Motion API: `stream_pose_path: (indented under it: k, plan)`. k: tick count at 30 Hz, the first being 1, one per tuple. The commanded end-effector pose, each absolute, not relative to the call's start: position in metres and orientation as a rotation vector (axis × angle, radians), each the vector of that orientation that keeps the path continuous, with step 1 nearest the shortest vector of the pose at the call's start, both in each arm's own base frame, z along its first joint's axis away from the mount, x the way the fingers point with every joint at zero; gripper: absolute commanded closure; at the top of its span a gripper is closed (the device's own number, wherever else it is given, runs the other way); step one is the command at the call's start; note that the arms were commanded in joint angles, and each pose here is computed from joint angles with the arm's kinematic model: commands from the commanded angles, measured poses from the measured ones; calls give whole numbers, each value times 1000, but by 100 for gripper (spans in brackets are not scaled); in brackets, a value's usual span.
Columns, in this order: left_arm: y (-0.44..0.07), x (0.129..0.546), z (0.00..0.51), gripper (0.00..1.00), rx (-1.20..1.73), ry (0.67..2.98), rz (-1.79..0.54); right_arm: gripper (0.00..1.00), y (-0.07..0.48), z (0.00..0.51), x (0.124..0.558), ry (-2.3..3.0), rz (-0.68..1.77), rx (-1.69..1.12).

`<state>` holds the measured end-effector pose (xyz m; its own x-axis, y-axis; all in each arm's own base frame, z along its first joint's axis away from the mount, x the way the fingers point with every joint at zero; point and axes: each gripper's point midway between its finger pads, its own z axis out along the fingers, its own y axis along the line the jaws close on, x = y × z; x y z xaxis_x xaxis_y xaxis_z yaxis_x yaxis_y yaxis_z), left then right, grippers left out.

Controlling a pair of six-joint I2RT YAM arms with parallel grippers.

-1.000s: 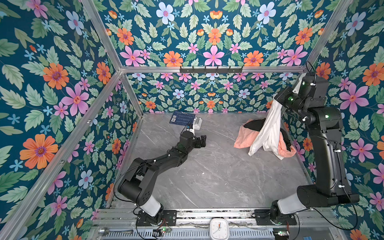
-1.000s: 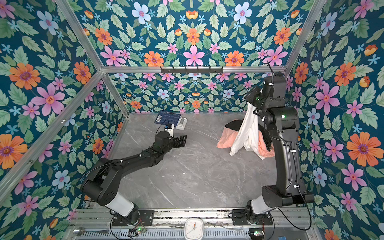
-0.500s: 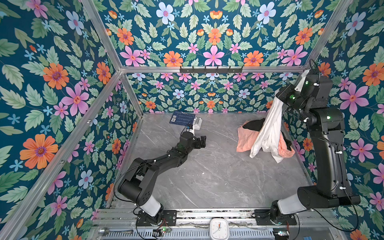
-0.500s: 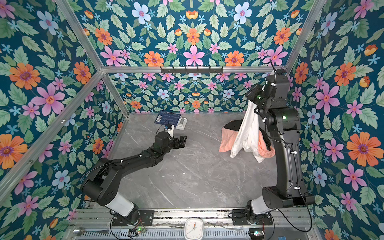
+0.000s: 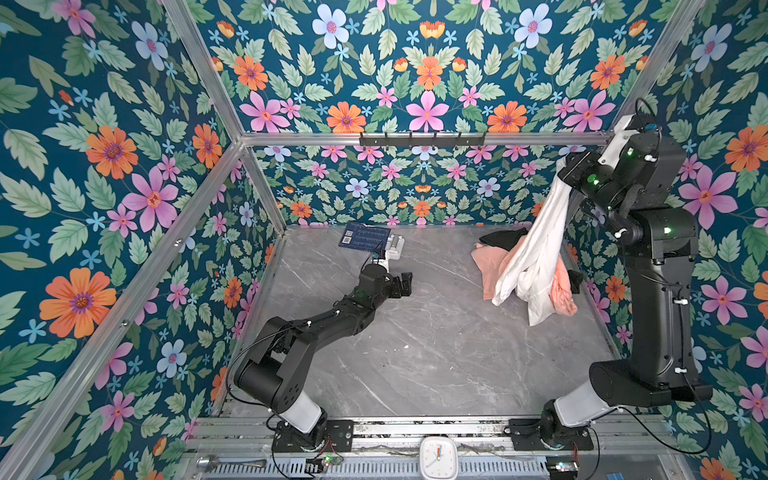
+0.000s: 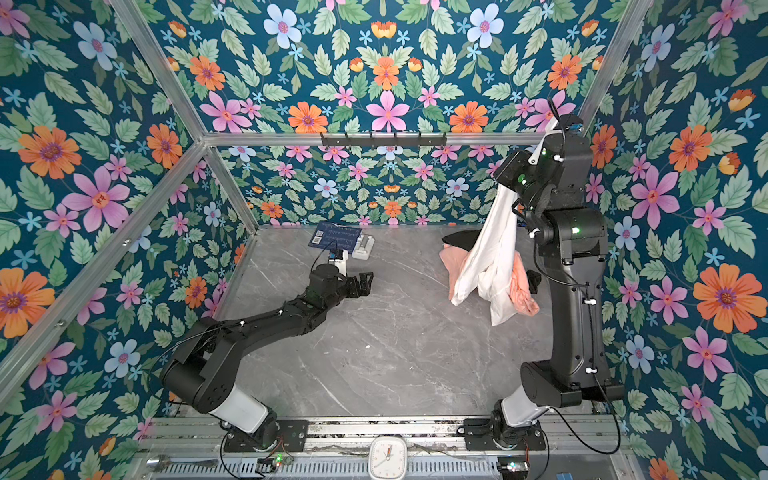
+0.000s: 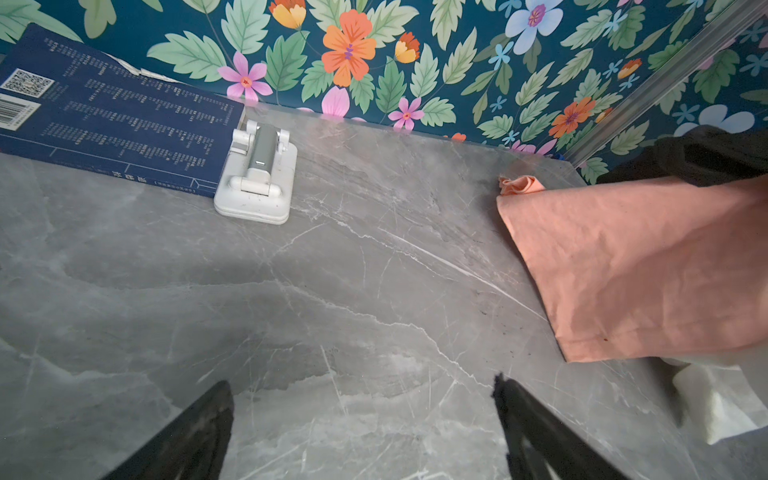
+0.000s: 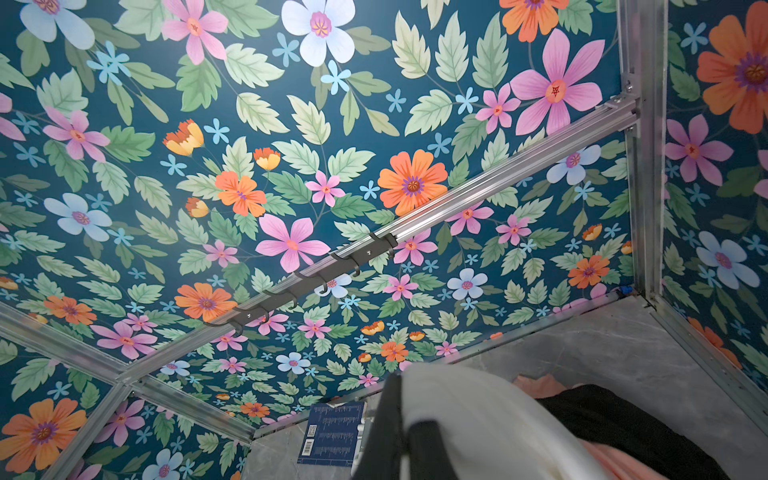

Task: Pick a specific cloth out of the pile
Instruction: 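Reach the left gripper to the hanging white cloth and grasp its lower part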

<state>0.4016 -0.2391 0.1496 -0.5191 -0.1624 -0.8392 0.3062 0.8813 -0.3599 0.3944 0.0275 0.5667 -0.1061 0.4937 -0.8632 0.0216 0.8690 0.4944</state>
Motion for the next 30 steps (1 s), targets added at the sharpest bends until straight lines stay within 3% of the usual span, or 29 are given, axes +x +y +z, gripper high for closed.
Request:
stream_pose_path:
  k: [1, 8, 17, 30]
  plan:
    - [-256, 398, 168, 1, 156, 1974, -675, 100, 29, 590, 388, 1560, 431, 372]
    - [-352, 346, 228, 7, 522, 1649, -965, 100, 30, 581, 386, 1573, 447, 380]
    - [-476, 307, 262, 10, 784, 1414, -1119, 100, 31, 571, 387, 1588, 468, 398]
    - [-534, 318, 249, 9, 825, 1400, -1124, 100, 32, 567, 380, 1577, 488, 403]
